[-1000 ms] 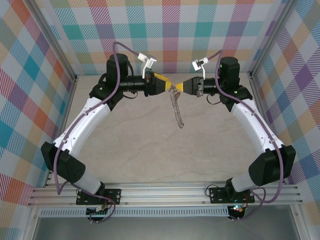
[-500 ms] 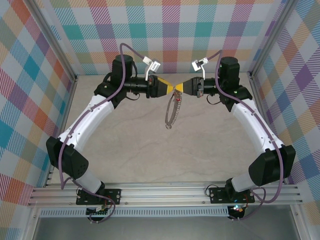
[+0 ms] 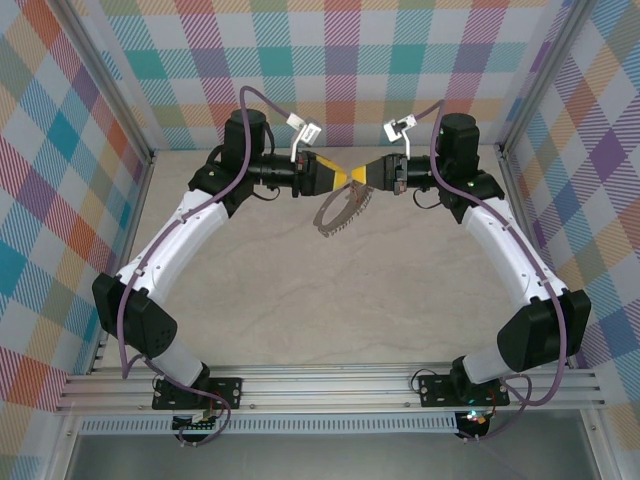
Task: Put the keys on the keyring
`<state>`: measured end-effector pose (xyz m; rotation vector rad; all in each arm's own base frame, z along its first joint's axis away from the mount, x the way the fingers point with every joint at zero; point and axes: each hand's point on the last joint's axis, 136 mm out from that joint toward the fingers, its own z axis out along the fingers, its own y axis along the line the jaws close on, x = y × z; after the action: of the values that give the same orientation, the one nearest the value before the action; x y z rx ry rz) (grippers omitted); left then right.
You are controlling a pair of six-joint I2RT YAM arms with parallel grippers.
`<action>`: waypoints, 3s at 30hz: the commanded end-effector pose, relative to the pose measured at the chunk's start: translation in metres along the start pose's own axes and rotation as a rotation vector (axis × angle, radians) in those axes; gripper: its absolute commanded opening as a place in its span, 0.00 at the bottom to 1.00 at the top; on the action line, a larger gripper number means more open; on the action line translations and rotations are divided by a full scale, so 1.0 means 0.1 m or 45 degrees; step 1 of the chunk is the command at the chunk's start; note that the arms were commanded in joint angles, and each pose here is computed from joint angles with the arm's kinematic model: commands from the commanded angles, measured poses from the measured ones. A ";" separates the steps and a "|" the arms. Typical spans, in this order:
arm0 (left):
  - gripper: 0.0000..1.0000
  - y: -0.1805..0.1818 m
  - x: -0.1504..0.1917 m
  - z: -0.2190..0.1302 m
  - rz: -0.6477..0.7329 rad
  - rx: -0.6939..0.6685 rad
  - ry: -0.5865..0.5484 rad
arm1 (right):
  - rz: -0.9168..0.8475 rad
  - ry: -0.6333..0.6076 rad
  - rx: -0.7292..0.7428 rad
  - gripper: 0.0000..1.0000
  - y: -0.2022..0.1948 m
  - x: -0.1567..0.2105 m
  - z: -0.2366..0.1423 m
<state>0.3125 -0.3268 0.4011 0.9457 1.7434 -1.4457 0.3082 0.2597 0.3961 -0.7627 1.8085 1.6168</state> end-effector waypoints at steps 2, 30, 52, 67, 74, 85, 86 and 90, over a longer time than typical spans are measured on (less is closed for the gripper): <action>0.20 -0.11 0.00 0.06 0.035 0.067 0.004 | -0.037 -0.009 -0.022 0.00 -0.01 -0.02 0.00; 0.42 0.54 0.62 -0.12 -0.190 -0.415 -0.262 | 0.843 -0.151 1.222 0.62 -2.42 1.80 -0.85; 0.44 0.59 1.16 0.26 -0.282 -0.417 -0.153 | 1.098 0.001 1.452 0.63 -2.55 2.84 -1.13; 0.45 0.66 1.19 0.33 -0.298 -0.443 -0.177 | 0.974 0.087 0.938 0.53 -2.19 2.57 0.10; 0.45 0.67 1.17 0.35 -0.303 -0.445 -0.187 | 0.815 0.168 1.019 0.50 -1.97 2.38 0.05; 0.45 0.73 1.11 0.15 -0.257 -0.592 -0.229 | 0.720 0.229 1.136 0.32 -2.09 2.40 -0.13; 0.45 0.74 1.10 0.11 -0.250 -0.620 -0.237 | 0.721 0.237 1.127 0.32 -2.09 2.41 -0.10; 0.46 0.80 1.06 -0.04 -0.240 -0.706 -0.257 | 0.692 0.290 1.087 0.31 -2.06 2.44 0.06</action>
<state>0.3256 -0.3151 0.2626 0.3571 1.9891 -1.1046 0.3022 0.2223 0.0712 0.0474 2.7282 0.8244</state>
